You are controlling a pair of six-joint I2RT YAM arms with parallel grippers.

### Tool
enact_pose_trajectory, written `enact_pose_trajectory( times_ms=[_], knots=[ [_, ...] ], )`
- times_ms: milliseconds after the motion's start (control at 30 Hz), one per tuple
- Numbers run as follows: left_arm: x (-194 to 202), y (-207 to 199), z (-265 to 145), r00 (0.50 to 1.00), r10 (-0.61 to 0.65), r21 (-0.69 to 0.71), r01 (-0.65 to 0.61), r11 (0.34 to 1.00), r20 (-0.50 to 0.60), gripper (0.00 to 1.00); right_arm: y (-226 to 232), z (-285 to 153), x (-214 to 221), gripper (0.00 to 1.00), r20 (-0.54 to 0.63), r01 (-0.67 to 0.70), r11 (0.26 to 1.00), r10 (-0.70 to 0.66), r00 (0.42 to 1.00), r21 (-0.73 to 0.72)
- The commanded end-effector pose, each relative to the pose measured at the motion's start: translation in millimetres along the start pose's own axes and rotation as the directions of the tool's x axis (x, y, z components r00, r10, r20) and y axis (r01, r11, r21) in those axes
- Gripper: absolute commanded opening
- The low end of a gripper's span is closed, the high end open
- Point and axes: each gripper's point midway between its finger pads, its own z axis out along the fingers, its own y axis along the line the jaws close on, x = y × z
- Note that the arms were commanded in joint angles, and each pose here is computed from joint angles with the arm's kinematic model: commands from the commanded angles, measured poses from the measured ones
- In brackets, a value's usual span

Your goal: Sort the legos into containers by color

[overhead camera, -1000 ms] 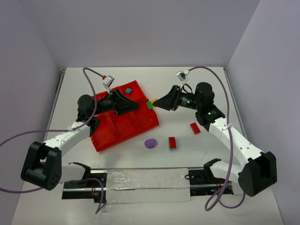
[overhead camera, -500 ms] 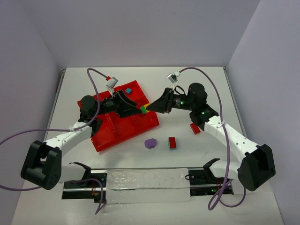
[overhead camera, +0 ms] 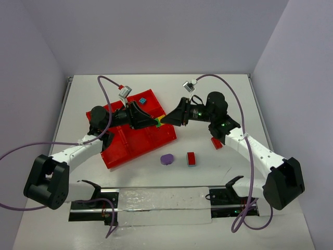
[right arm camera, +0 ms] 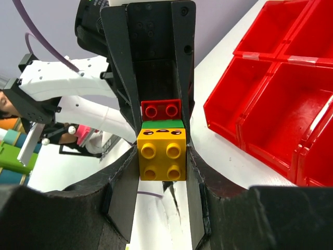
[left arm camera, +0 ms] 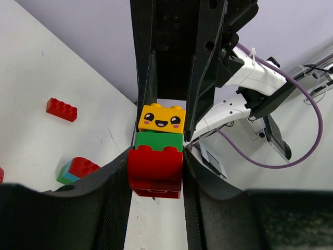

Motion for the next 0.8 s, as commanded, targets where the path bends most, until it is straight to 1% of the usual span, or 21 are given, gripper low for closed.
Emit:
enact_pose_trajectory(
  times_ms=[0, 33, 67, 200, 433, 533, 600, 633, 700, 767],
  knots=[
    [-9, -21, 3, 0.994, 0.111, 0.061, -0.112, 0.992, 0.016, 0.05, 14, 4, -15, 0.06, 0.033, 0.046, 0.999, -0.045, 0.998, -0.026],
    [-9, -21, 3, 0.994, 0.11, 0.059, -0.111, 0.992, 0.014, 0.01, 12, 4, -14, 0.06, 0.032, 0.044, 0.999, -0.044, 0.999, -0.018],
    [-10, -21, 3, 0.994, 0.109, 0.055, -0.109, 0.992, 0.013, 0.0, 10, 3, -14, 0.06, 0.033, 0.045, 0.999, -0.045, 0.998, -0.008],
    [-12, -20, 1, 0.993, 0.12, 0.03, -0.12, 0.992, 0.019, 0.0, 0, 1, -9, 0.06, 0.034, 0.039, 0.998, -0.041, 0.999, 0.039],
    [-17, -2, -19, 0.991, 0.131, -0.09, -0.128, 0.988, 0.027, 0.0, -18, -19, -20, 0.06, 0.086, 0.079, 0.978, -0.097, 0.992, 0.191],
    [-24, 6, -35, 0.991, 0.127, -0.151, -0.119, 0.981, 0.05, 0.0, -32, -24, -27, 0.06, 0.094, 0.08, 0.954, -0.112, 0.989, 0.288],
    [-32, 13, -46, 0.989, 0.124, -0.213, -0.105, 0.971, 0.075, 0.0, -48, -27, -27, 0.06, 0.101, 0.056, 0.929, -0.099, 0.99, 0.365],
    [-30, 17, -47, 0.991, 0.116, -0.232, -0.096, 0.968, 0.071, 0.0, -56, -28, -29, 0.06, 0.106, 0.038, 0.915, -0.087, 0.991, 0.402],
    [-41, 24, -58, 0.987, 0.127, -0.31, -0.09, 0.947, 0.101, 0.0, -74, -30, -27, 0.07, 0.096, 0.015, 0.873, -0.07, 0.993, 0.488],
    [-48, 27, -63, 0.982, 0.15, -0.357, -0.1, 0.929, 0.117, 0.0, -90, -29, -26, 0.07, 0.08, 0.012, 0.829, -0.068, 0.994, 0.559]
  ],
)
